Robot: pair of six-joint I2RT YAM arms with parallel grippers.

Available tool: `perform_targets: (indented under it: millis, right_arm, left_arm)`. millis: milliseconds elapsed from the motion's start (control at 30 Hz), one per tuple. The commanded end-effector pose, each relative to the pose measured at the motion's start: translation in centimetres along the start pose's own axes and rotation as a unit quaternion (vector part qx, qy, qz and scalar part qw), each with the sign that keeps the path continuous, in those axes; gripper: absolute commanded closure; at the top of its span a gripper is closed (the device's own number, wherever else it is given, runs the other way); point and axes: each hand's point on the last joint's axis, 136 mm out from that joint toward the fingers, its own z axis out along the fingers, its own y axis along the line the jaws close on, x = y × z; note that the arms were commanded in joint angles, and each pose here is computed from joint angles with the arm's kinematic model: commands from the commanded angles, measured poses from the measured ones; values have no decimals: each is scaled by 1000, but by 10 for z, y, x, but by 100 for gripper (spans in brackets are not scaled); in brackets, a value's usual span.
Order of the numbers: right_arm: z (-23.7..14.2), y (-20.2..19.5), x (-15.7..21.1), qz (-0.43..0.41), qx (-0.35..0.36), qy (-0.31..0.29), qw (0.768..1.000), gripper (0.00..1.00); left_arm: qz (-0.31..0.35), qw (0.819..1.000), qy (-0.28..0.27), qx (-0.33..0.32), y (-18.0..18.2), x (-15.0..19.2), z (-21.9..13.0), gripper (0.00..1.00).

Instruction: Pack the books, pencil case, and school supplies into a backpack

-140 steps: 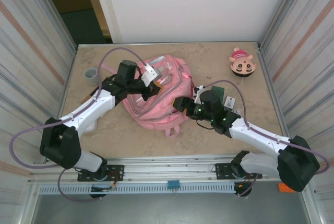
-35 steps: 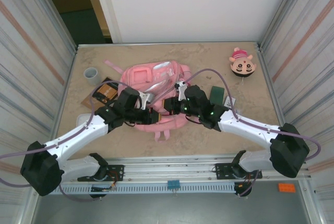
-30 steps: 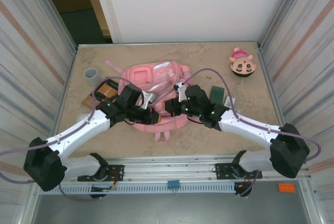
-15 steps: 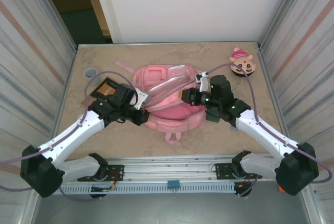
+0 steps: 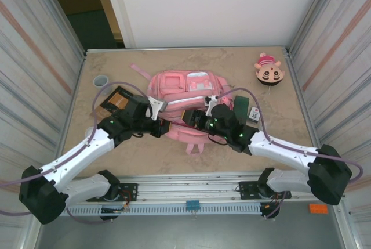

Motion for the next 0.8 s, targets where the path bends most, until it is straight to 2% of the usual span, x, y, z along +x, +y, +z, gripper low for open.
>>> perform_targets:
  millis: [0, 100, 167, 300, 400, 533, 667, 767]
  right_arm:
    - [2, 27, -26, 9, -29, -42, 999, 65]
    - [-4, 31, -32, -7, -42, -24, 999, 89]
    - [-12, 36, -37, -21, -57, -2, 998, 96]
    - [-30, 61, -42, -91, -100, 76, 988, 95]
    - [-44, 70, -42, -138, -95, 133, 977, 97]
    - [-65, 95, -64, -147, -145, 142, 968, 97]
    - [-81, 103, -79, -158, -139, 145, 967, 97]
    - [-94, 117, -89, -170, -161, 133, 963, 97]
  left_arm:
    - [16, 999, -41, 20, -15, -20, -8, 100]
    - [4, 998, -39, -47, 13, -10, -11, 100]
    - [-13, 996, -39, -81, 36, -4, -15, 100]
    - [-35, 992, -50, -107, 61, 2, -23, 100]
    - [-23, 990, -63, -123, 72, 1, -24, 100]
    - [-40, 984, -78, -156, 99, -1, -24, 100]
    - [-63, 973, -101, -195, 130, -9, -26, 100]
    - [-78, 964, -120, -223, 155, -16, -25, 100]
